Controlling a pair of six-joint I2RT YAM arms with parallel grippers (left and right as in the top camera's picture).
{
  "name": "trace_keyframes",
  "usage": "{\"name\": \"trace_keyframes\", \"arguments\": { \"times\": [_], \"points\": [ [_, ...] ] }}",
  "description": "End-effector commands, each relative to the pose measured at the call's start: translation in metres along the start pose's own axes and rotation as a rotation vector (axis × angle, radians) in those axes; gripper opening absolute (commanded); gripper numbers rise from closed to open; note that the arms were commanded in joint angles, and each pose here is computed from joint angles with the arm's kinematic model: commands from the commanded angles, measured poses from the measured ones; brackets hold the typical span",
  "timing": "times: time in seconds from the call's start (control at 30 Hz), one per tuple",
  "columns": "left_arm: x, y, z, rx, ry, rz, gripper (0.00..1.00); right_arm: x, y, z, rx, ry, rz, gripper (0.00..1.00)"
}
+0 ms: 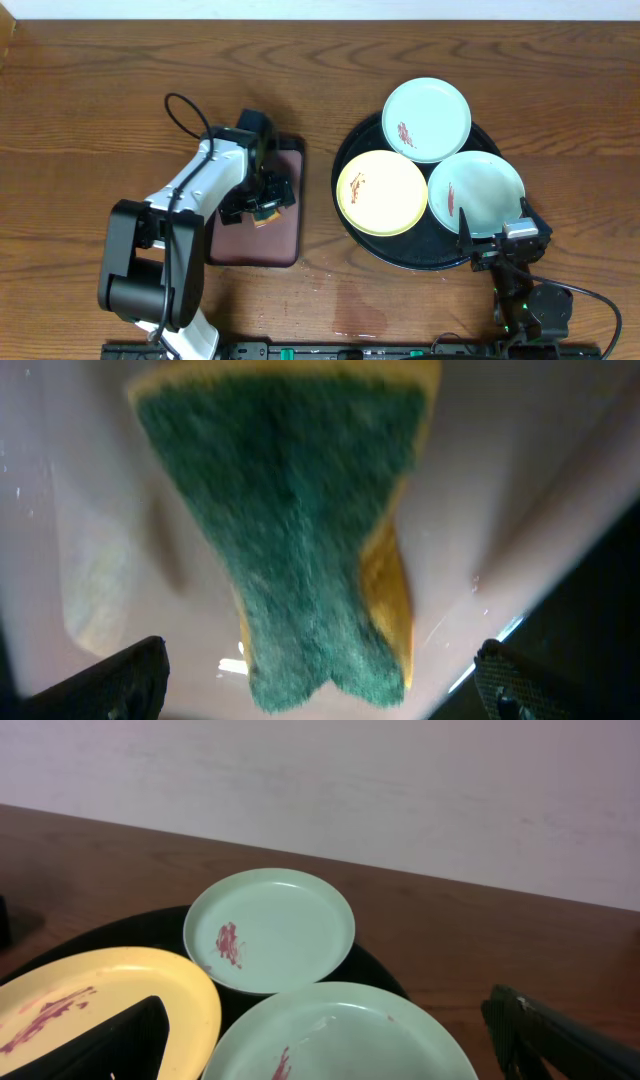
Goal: Clean dirty plates on tray and stack at the side
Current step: 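Lower the left gripper and close it on the sponge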
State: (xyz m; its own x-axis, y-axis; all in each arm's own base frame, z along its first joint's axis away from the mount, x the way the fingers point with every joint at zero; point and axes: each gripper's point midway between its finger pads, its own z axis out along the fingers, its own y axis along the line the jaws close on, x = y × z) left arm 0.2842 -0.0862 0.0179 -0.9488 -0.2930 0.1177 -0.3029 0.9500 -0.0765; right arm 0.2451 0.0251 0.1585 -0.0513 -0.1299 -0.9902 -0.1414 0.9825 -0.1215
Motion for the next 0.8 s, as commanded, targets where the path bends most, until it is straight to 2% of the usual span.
{"name": "trace_keyframes", "arguments": {
  "times": [0.0, 0.7, 0.77],
  "points": [
    [0.002, -0.007, 0.005, 0.069, 0.027, 0.002, 0.98, 0.001, 0.002, 0.000, -0.006, 0.004, -0.010, 0.99],
    [0.012, 0.007, 0.033, 0.044, 0.023, -0.054, 0.98, 0.001, 0.002, 0.000, -0.006, 0.005, -0.010, 0.99],
    [0.012, 0.007, 0.033, 0.043, 0.024, -0.058, 0.91, 0.001, 0.002, 0.000, -0.006, 0.004, -0.010, 0.99]
  ]
}}
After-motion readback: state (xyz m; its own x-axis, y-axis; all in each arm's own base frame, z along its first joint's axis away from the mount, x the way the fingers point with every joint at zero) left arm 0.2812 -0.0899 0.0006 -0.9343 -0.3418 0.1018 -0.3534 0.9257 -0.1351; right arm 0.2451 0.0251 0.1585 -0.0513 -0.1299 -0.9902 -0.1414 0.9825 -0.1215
